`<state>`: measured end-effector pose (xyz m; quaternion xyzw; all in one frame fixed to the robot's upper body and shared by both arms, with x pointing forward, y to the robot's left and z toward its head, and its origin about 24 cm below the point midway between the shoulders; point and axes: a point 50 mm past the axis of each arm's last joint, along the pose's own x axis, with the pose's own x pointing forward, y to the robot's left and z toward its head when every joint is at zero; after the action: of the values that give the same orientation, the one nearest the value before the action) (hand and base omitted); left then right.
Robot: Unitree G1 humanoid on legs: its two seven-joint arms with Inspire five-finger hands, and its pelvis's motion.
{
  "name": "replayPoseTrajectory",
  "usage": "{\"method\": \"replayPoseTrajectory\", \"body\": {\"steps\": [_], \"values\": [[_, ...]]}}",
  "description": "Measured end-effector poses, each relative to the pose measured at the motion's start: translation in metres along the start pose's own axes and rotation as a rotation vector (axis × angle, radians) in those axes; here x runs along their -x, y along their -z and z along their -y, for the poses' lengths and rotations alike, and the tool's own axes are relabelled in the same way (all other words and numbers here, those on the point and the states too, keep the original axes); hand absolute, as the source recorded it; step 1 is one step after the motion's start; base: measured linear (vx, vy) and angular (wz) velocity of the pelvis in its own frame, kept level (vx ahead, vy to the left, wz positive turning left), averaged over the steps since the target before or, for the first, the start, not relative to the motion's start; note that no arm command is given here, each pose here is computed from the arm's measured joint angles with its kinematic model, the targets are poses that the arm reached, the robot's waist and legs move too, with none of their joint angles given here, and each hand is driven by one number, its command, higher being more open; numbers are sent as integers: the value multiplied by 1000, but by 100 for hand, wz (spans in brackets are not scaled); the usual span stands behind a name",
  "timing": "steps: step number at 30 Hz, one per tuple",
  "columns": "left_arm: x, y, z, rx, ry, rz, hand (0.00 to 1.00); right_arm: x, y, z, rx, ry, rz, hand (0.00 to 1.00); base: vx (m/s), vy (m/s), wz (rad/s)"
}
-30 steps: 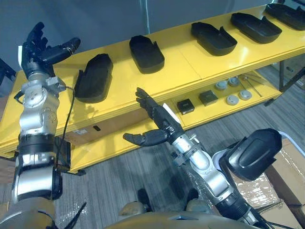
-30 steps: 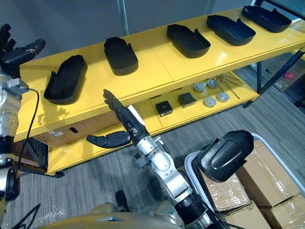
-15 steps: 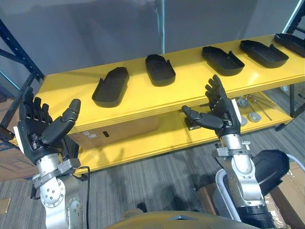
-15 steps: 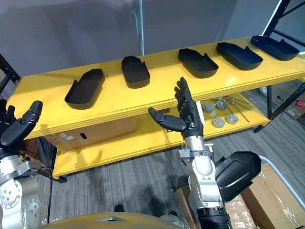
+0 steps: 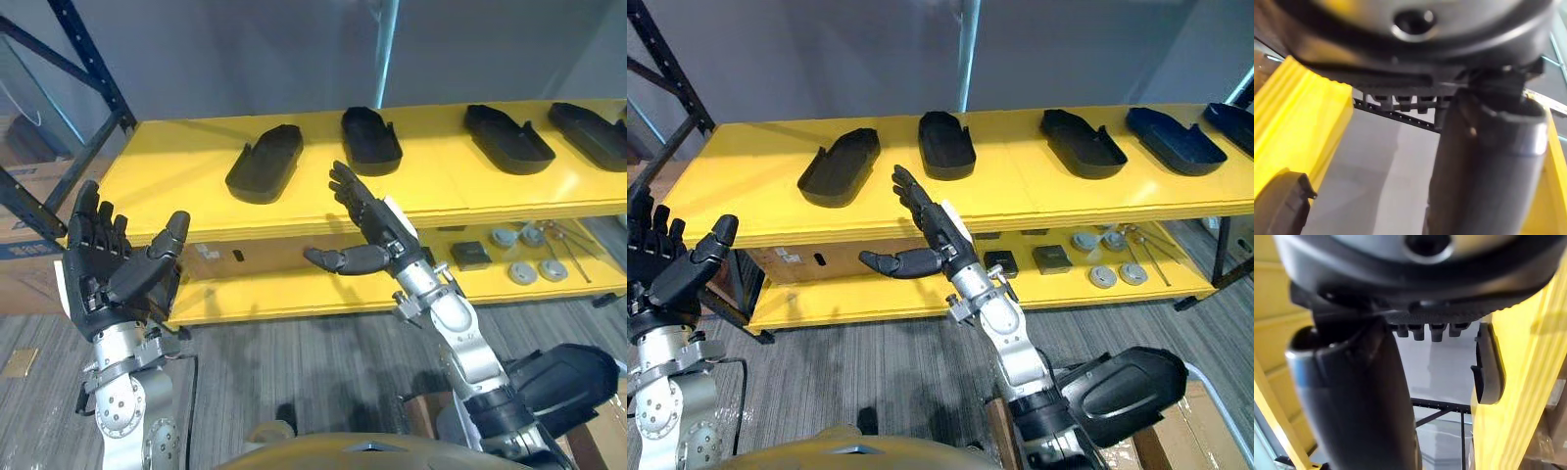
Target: Walk over and take three plastic housings, then place them on the shelf
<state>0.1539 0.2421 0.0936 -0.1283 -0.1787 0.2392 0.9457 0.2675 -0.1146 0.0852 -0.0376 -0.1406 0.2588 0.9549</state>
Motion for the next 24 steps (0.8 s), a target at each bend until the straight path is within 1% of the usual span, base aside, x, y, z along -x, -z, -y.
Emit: {"method": "replayPoseTrajectory", "body": {"steps": [4, 6, 9, 11, 17, 20, 24], "values": [[0, 3, 5, 14, 36, -12, 100, -30, -3, 7, 34, -21, 9, 100, -3, 21, 25], [0, 8, 8, 30, 52, -31, 100, -48, -13, 12, 62, -30, 43, 100, -16, 39, 26], [1, 11, 10, 61, 56, -44, 100, -66, -27, 15, 92, -54, 100, 100, -24, 51, 21], [0, 12, 12, 75, 62, -48, 100, -72, -34, 16, 108, -82, 122, 100, 15, 26, 26], [3, 18, 12, 110, 52, -73, 100, -88, -37, 9, 111, -211, 111, 100, 35, -15, 12], [4, 20, 15, 122, 61, -83, 100, -95, -36, 9, 97, -228, 95, 100, 18, -62, 5], [4, 23, 15, 124, 58, -93, 100, -99, -43, 10, 74, -238, 119, 100, -4, -45, 7]]}}
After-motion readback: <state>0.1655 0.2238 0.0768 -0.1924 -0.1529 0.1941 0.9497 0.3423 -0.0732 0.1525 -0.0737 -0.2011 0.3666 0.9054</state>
